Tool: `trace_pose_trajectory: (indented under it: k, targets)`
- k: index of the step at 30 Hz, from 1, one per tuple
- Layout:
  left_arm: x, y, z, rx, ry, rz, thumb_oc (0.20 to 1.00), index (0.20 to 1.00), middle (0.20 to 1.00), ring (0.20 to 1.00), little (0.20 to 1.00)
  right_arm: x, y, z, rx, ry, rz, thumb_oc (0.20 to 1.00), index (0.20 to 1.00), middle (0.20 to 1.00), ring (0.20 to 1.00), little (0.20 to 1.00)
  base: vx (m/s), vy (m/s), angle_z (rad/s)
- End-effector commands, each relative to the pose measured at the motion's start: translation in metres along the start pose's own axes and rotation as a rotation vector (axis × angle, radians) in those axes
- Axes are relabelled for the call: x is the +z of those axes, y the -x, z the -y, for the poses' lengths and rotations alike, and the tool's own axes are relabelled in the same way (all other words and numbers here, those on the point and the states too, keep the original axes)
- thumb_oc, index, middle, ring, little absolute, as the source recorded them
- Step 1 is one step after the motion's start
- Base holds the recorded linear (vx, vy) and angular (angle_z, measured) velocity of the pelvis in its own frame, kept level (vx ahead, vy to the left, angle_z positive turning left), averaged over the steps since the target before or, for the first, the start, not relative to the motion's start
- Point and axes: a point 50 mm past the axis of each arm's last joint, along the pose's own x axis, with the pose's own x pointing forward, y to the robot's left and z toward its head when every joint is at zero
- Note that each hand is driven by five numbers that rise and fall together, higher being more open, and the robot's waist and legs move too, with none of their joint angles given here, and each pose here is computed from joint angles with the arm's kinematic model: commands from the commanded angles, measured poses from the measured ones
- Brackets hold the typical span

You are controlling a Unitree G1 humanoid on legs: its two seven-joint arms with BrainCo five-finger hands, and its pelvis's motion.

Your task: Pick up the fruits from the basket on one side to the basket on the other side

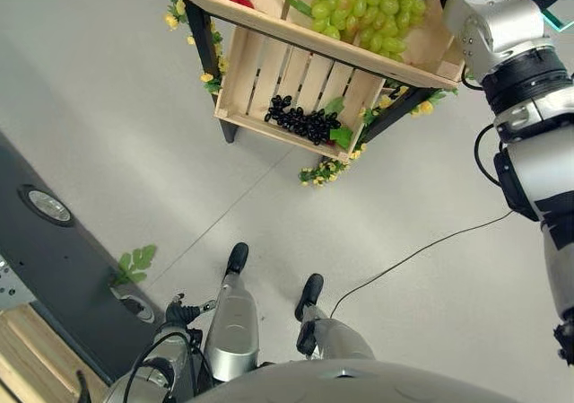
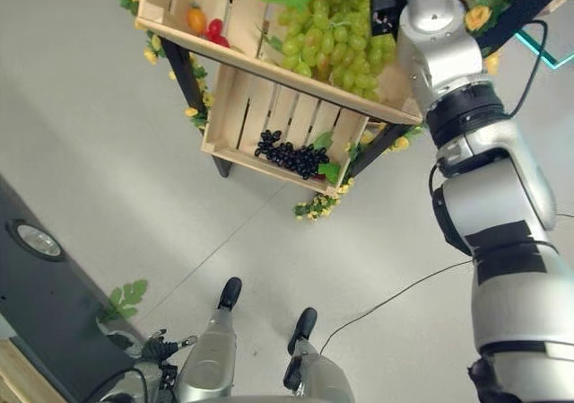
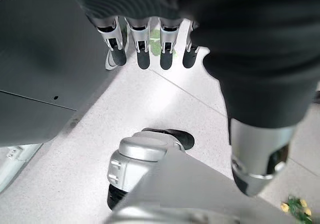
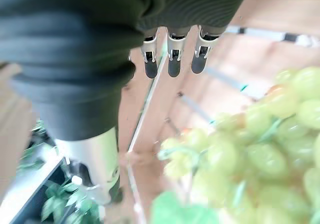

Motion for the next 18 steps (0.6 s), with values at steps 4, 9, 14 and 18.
trace_pose_trajectory:
  k: [4,9,14,18]
  targets:
    - [-0.008,0.001,0.003,0.006,0.038,-0.059,1.000,1.000,1.000,1.000,1.000,0.003,0.023,0.003,0.049,-0.057,0.134,1.000,1.000,1.000,1.000,1.000,-0.01,0.010,-0.06]
    - [-0.010,0.001,0.003,0.009,0.037,-0.065,1.000,1.000,1.000,1.000,1.000,-0.003,0.035,0.003,0.077,-0.069,0.147,1.000,1.000,1.000,1.000,1.000,0.00,-0.001,-0.06]
    - [-0.011,0.002,0.007,0.002,0.028,-0.073,1.000,1.000,1.000,1.000,1.000,-0.020,0.058,0.000,0.116,-0.094,0.132,1.000,1.000,1.000,1.000,1.000,0.00,-0.002,-0.03]
    - [-0.013,0.003,0.009,0.001,0.027,-0.077,1.000,1.000,1.000,1.000,1.000,-0.033,0.075,-0.003,0.127,-0.126,0.113,1.000,1.000,1.000,1.000,1.000,0.01,-0.001,-0.06]
